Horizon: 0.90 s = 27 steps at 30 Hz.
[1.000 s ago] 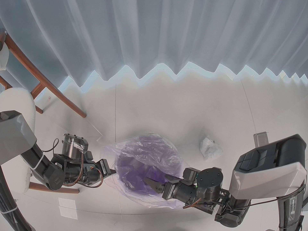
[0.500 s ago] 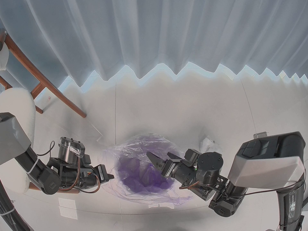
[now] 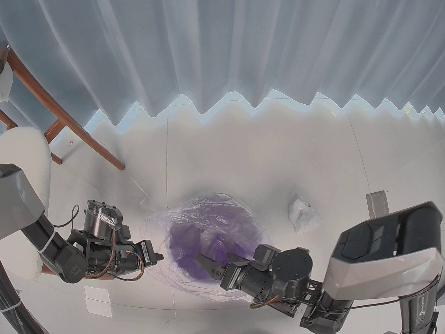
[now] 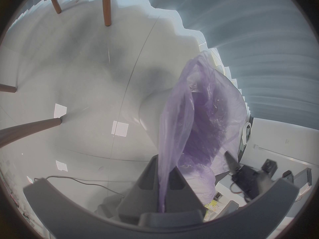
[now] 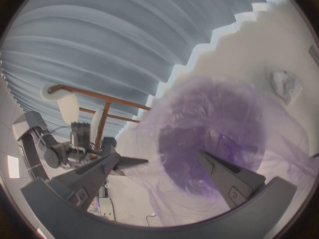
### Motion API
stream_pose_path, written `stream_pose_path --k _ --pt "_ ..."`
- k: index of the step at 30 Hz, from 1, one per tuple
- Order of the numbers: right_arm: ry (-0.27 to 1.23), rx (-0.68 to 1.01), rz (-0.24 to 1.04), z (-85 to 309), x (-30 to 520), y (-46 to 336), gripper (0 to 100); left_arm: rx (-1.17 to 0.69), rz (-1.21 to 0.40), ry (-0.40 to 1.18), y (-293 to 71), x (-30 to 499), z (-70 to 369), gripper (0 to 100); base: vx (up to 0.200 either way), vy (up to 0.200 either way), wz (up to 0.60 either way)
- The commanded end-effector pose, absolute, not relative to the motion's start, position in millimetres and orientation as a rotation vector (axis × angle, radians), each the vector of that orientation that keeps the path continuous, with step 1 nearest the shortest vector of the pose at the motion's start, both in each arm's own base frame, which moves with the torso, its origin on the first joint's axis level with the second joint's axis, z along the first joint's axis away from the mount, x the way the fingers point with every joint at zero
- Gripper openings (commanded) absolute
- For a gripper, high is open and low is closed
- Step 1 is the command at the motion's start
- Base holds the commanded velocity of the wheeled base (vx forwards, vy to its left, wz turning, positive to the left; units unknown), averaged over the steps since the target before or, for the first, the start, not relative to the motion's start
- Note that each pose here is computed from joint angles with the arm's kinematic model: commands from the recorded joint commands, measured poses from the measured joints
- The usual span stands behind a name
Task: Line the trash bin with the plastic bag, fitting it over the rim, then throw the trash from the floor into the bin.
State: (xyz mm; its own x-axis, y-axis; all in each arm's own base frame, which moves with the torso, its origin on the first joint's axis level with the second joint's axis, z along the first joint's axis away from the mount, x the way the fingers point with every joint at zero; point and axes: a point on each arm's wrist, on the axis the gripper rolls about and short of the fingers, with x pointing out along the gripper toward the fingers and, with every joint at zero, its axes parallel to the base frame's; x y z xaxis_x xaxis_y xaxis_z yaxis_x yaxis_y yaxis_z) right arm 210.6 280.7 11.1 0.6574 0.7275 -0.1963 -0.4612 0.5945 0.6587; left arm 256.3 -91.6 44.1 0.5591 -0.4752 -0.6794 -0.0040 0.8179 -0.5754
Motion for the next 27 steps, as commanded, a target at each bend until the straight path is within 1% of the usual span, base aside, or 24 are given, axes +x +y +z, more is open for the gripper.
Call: stream_pose_path --k 1,8,11,14,15,16,21,23,24,27 --pt "0.559 0.594 0.713 -33 209 296 100 -0.565 -0.306 0.932 -94 256 48 0 0.0 0.0 0.0" --pt "0.562 0.624 0.654 -47 229 291 100 -0.574 -0.324 0.895 -93 252 60 0 0.0 0.0 0.0" --pt "0.534 0.641 0.632 -43 239 286 100 -0.573 -0.326 0.893 -92 250 63 0 0.0 0.0 0.0" --pt "0.444 0.682 0.607 -16 253 280 100 -0.569 -0.329 0.901 -94 249 61 0 0.0 0.0 0.0" --pt "0.441 0.684 0.608 -15 253 280 100 -0.568 -0.331 0.9 -94 249 61 0 0.0 0.0 0.0" --pt "0.39 0.708 0.613 3 257 278 100 -0.566 -0.329 0.907 -94 248 60 0 0.0 0.0 0.0" --pt "0.282 0.748 0.634 44 263 270 100 -0.562 -0.331 0.918 -95 246 58 0 0.0 0.0 0.0" --pt "0.267 0.748 0.638 49 263 269 100 -0.56 -0.331 0.919 -95 246 58 0 0.0 0.0 0.0" --pt "0.231 0.743 0.635 57 268 266 100 -0.56 -0.329 0.923 -95 246 57 0 0.0 0.0 0.0" --pt "0.169 0.723 0.615 64 280 263 100 -0.55 -0.33 0.94 -97 245 53 0 0.0 0.0 0.0"
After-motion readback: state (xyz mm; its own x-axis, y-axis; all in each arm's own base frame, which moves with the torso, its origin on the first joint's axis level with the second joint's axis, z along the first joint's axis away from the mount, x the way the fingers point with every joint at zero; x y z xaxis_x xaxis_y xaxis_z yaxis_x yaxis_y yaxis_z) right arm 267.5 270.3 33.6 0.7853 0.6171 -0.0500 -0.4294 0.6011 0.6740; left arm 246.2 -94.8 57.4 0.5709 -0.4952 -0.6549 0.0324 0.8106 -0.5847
